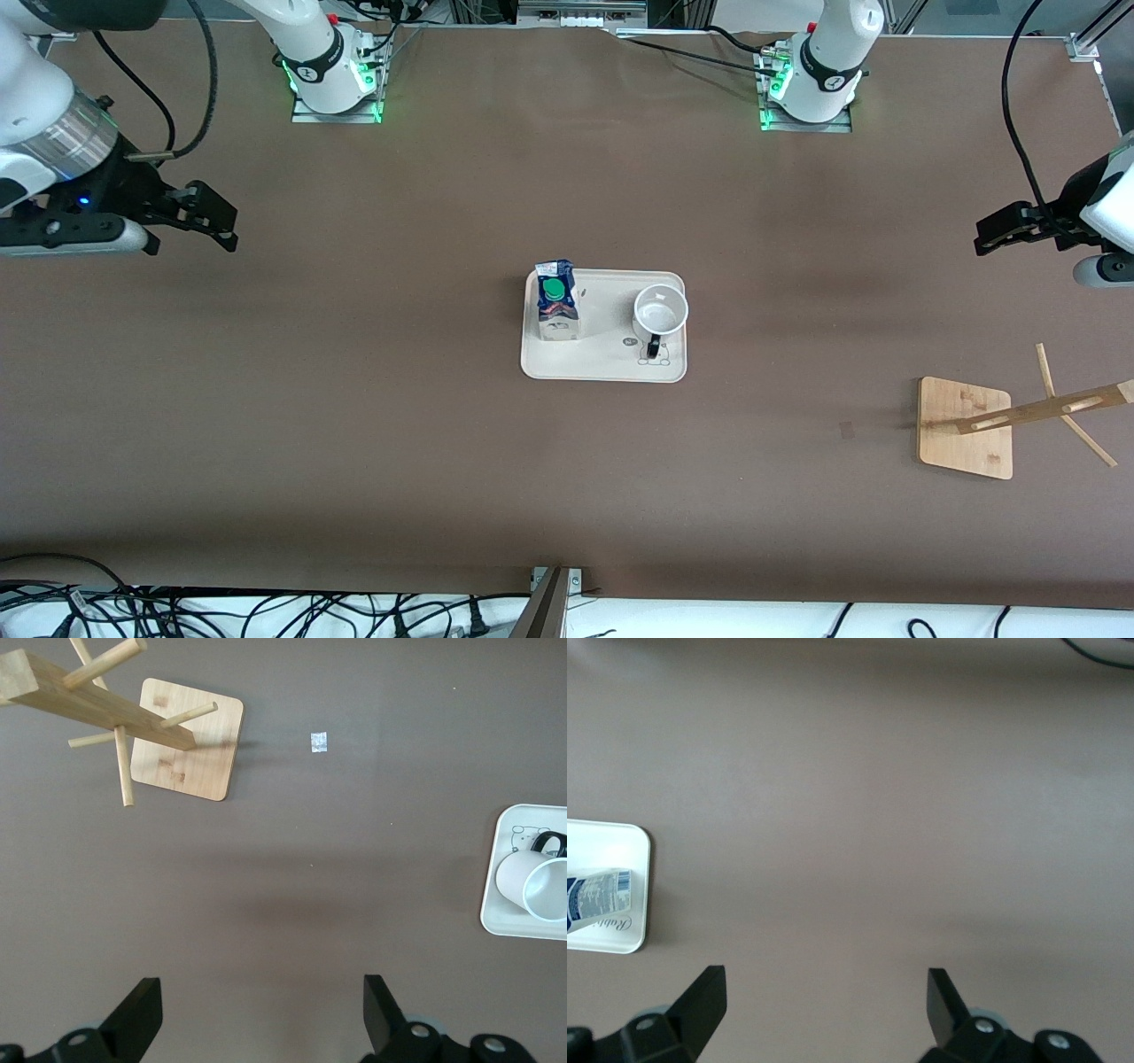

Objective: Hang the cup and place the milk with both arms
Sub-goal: 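Reach the right gripper to the milk carton and grasp it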

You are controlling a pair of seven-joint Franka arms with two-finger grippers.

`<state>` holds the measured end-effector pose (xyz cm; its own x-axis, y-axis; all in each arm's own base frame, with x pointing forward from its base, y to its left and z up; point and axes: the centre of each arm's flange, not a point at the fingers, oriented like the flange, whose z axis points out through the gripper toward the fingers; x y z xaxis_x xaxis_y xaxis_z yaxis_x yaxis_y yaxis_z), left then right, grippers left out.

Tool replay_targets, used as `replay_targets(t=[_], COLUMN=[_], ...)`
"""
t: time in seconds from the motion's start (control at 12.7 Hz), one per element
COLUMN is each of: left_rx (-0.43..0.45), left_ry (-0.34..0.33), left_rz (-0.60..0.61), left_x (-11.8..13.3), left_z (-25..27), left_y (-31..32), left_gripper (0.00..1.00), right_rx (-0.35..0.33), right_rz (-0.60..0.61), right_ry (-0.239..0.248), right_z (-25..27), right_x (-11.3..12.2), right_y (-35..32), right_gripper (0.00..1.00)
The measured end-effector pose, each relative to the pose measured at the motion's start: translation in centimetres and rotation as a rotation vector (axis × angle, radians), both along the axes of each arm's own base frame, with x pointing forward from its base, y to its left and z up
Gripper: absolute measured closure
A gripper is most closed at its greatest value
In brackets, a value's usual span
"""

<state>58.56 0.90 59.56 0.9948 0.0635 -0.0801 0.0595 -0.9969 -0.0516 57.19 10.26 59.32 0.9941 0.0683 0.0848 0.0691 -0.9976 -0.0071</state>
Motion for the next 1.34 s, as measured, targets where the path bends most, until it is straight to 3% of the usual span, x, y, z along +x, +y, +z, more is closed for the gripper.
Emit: replay_targets(t=[0.16, 0.31, 0.86, 1.34], left_rx=[-0.021, -0.046, -0.046, -0.042], left_ry=[-0.007, -0.023, 0.018, 0.078], left_rz=[0.002, 0.006, 0.006, 0.016], left_x=[0.1, 0.5, 2.4, 3.5], left_z=[0.1, -0.1, -4.0, -7.6], left_y=[-0.2, -0.2, -0.5, 0.0], left_gripper=[0.00, 0.00, 0.00, 0.00], right_rx=[-0.017, -0.008, 0.047, 0.037], right_rz=[0.061, 0.088, -0.090, -0.114], right_ry=[0.077, 0.110, 0.059, 0.066], right_z=[-2.6, -4.7, -15.4, -21.5], right_x=[-0.3, -1.1, -3.0, -3.8], right_y=[3.7, 9.9, 34.8, 39.8], right_gripper=[0.00, 0.00, 0.00, 0.00])
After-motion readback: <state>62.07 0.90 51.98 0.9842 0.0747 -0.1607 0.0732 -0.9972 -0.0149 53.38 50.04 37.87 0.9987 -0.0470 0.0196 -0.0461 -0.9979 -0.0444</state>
